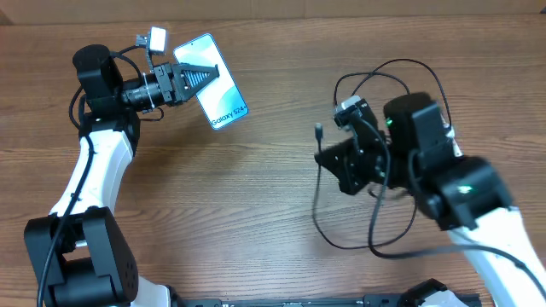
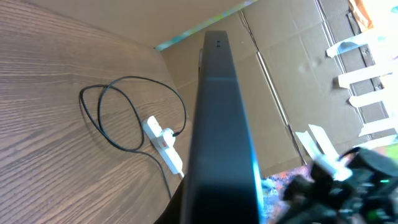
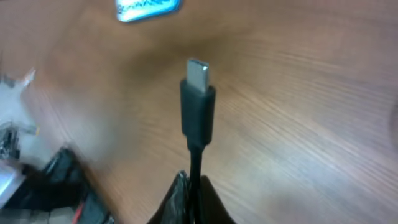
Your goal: Plug charger to phone and switch on socket
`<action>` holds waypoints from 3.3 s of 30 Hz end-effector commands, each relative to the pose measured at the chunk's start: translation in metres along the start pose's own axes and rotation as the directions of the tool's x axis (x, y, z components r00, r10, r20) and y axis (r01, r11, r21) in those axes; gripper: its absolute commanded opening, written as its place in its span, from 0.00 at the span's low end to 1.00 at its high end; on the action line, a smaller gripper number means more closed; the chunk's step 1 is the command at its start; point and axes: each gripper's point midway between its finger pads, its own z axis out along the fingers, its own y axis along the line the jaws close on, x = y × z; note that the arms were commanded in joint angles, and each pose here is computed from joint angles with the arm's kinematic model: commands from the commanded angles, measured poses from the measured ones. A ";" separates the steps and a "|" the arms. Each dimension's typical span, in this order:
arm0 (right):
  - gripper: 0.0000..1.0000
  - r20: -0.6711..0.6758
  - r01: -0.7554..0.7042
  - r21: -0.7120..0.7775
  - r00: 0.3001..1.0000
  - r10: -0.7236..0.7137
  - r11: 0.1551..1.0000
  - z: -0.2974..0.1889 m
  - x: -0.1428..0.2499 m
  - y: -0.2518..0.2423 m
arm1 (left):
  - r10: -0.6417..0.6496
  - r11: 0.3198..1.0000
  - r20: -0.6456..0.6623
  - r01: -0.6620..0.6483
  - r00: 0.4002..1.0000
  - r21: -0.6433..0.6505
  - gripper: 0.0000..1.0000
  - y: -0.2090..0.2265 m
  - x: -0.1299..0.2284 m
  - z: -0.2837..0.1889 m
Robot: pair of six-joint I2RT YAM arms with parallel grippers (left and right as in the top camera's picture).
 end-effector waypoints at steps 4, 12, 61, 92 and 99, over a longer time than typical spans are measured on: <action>0.04 0.001 -0.081 -0.130 0.997 0.082 0.988 0.069 0.015 -0.014 | -0.027 0.999 -0.035 0.028 0.999 0.026 0.04 -0.009 0.005 0.010; 0.04 -0.045 -0.072 -0.441 0.997 0.058 0.894 0.078 0.014 0.028 | 0.074 0.995 -0.056 -0.070 0.996 0.076 0.04 -0.026 0.006 0.018; 0.04 -0.026 0.120 -0.392 0.990 -0.141 0.912 0.105 -0.004 0.072 | 0.170 0.970 -0.198 -0.129 0.965 0.206 0.04 -0.052 0.033 0.023; 0.04 0.035 0.176 -0.315 0.984 -0.174 0.933 0.110 -0.017 0.060 | 0.227 0.958 -0.194 -0.182 0.954 0.223 0.04 -0.056 0.033 0.023; 0.04 0.037 0.166 -0.303 0.986 -0.163 0.938 0.109 -0.019 0.053 | 0.252 0.951 -0.188 -0.207 0.949 0.228 0.04 -0.057 0.033 0.023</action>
